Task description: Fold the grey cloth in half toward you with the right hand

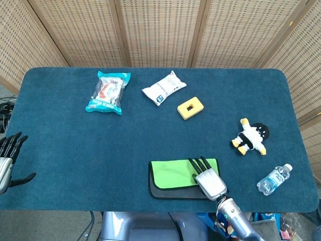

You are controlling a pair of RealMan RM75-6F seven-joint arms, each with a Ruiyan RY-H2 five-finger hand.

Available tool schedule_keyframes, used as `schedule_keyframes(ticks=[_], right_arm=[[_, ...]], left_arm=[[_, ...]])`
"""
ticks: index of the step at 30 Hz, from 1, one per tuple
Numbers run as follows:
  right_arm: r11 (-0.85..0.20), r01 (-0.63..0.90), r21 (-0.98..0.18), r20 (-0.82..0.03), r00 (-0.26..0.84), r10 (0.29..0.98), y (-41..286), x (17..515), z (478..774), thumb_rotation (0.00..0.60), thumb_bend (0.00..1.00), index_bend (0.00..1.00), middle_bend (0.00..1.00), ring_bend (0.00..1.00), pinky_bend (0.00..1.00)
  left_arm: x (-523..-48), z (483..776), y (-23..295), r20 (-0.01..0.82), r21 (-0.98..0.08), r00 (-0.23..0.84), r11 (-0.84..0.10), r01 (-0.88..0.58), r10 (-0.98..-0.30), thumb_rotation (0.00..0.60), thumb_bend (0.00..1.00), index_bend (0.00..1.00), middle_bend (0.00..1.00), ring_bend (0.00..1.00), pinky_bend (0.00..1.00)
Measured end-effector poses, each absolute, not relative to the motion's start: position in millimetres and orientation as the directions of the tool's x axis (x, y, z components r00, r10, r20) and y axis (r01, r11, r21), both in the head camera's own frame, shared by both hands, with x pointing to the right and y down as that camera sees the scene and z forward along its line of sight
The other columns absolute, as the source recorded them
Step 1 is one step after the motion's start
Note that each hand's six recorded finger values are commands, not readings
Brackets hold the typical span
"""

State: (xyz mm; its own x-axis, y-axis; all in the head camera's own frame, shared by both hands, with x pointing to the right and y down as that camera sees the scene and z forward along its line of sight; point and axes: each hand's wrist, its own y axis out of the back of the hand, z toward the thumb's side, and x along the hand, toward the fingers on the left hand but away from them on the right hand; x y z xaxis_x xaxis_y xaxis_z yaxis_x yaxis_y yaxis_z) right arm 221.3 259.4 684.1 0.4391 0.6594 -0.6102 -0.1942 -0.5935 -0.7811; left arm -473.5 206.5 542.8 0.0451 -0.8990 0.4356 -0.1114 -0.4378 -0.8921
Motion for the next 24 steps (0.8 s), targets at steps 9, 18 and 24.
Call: schedule_keyframes(ticks=[9,18,24], right_arm=[[-0.613,-0.206,-0.763,-0.633,0.433,0.642,269.5,222.5,680.8,0.600,0.57,0.61,0.00,0.00,0.00],[-0.619,-0.220,-0.754,-0.642,0.446,0.623,279.6,223.6,677.2,0.600,0.57,0.61,0.00,0.00,0.00],[-0.620,-0.226,-0.751,-0.645,0.454,0.615,284.3,224.7,675.3,0.600,0.57,0.61,0.00,0.00,0.00]], left_arm=[[-473.7,542.5,206.5,0.435,-0.892,0.044,-0.438,-0.111,-0.899,0.600,0.16,0.00,0.00,0.00,0.00],[-473.1,543.0,207.0,0.438,-0.891,0.045,-0.440,-0.109,-0.898,0.600,0.16,0.00,0.00,0.00,0.00],[-473.2,543.4,207.0,0.440,-0.891,0.044,-0.442,-0.107,-0.897,0.600,0.16,0.00,0.00,0.00,0.00]])
